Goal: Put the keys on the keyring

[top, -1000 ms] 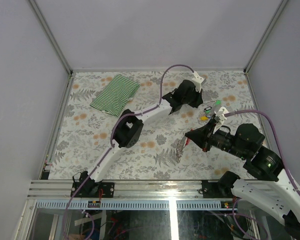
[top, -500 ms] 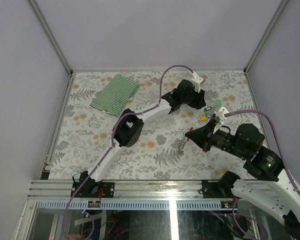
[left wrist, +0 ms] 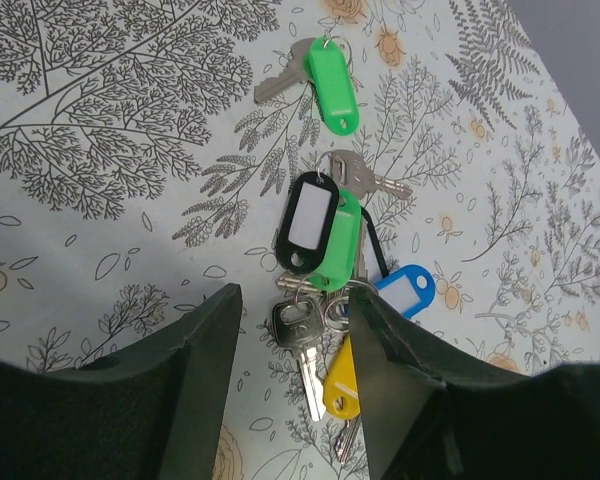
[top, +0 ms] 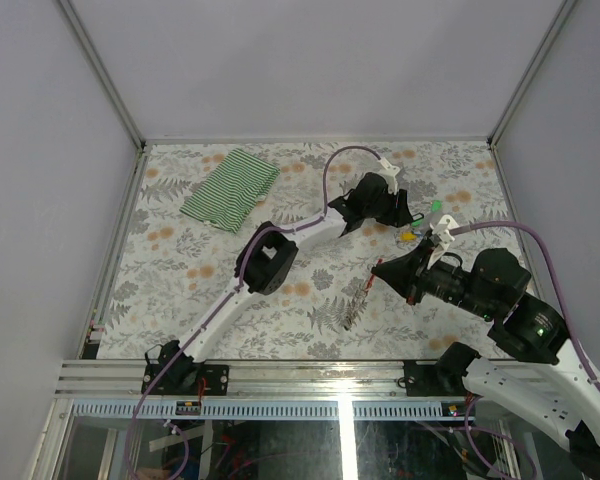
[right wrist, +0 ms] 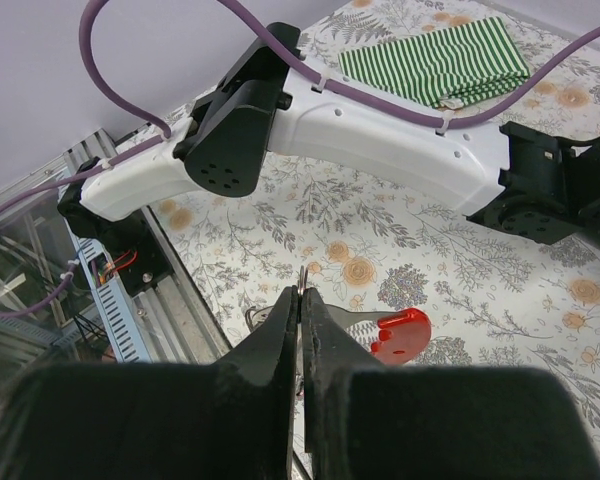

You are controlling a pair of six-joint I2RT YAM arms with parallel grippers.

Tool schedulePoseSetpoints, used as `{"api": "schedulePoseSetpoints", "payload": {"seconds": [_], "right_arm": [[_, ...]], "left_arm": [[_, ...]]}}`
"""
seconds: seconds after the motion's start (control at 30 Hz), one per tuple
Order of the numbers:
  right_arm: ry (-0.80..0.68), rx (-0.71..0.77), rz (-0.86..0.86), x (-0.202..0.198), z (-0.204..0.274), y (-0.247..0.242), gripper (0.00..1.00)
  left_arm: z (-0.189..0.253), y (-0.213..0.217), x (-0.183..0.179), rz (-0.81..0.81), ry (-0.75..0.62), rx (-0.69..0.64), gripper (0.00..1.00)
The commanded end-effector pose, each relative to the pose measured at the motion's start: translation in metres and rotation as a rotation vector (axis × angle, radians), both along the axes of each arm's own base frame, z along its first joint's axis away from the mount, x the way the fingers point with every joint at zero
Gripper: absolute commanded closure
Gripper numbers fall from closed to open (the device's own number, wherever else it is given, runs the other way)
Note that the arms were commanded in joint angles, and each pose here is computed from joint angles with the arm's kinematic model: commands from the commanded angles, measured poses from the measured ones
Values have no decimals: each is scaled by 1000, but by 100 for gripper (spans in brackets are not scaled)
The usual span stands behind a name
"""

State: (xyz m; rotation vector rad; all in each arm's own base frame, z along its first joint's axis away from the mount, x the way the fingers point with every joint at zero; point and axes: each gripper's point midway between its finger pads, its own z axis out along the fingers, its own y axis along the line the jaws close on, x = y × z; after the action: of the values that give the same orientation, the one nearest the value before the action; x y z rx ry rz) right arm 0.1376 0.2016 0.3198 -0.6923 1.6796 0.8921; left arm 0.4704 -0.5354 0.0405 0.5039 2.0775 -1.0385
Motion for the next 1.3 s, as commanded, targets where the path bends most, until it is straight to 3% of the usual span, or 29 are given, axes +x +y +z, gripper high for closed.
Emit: {"api": "schedulePoseSetpoints", "payload": {"seconds": [0.0, 0.93, 1.27], "right_arm": [[-67, 46, -17, 3, 21, -2, 100], [-74, 44, -15, 1, 19, -3, 100], [-72, 46, -15, 1, 18, -4, 100]], "left_arm": [[30, -12, 18, 33, -36, -137, 53], [-3, -20, 4, 33, 30, -94, 67], [-4, -24, -2, 20, 43, -99, 67]]}}
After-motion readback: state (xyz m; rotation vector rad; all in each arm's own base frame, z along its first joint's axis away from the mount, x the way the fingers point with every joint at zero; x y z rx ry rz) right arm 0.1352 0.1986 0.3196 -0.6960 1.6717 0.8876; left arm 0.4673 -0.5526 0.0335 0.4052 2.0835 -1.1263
